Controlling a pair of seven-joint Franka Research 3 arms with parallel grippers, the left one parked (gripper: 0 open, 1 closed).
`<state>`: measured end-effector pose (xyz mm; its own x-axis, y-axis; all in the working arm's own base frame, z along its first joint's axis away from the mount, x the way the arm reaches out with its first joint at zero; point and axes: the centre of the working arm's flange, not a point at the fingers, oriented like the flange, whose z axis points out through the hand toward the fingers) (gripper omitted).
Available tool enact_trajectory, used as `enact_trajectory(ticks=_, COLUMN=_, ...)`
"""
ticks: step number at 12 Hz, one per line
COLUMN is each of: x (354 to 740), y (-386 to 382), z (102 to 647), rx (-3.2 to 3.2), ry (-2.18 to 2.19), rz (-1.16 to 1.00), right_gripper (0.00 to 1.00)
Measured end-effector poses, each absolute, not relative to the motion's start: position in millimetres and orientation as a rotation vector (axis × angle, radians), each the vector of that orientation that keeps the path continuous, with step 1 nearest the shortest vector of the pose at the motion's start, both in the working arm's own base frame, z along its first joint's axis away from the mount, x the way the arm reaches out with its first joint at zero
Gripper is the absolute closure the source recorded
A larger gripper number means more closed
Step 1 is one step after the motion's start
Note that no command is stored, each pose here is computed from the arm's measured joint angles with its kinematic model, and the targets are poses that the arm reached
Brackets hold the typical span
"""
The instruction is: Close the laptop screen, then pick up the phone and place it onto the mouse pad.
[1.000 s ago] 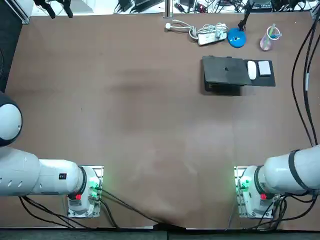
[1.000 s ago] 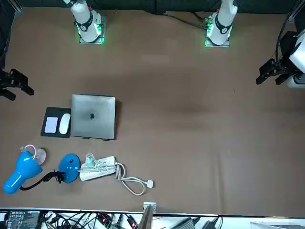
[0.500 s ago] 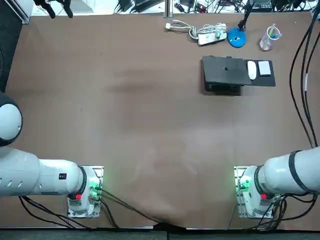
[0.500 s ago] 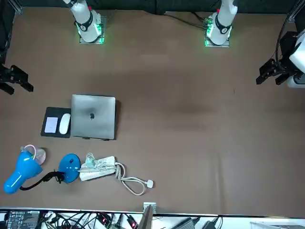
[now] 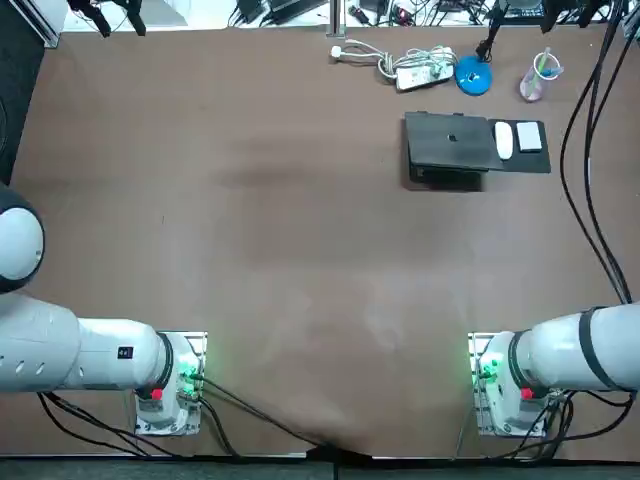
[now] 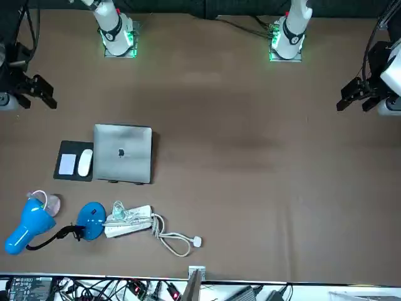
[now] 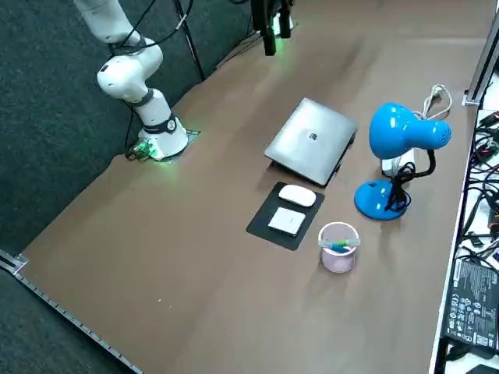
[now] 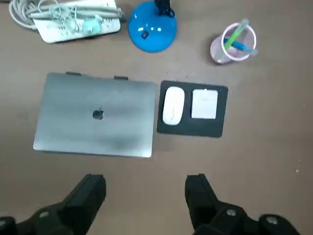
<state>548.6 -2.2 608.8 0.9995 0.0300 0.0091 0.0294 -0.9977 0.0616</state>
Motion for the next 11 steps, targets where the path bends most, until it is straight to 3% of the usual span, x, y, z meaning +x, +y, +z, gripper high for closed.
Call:
enact_trajectory(ticks=5, x=521.1, y=-17.6, z=613.5, rx=3.083, ry=0.004, rz=-0.033, right_gripper=0.00)
enact_trajectory(ticks=11, x=517.6, y=-10.9, z=614.3, rx=3.133, ry=-0.027, rz=-0.037, right_gripper=0.00)
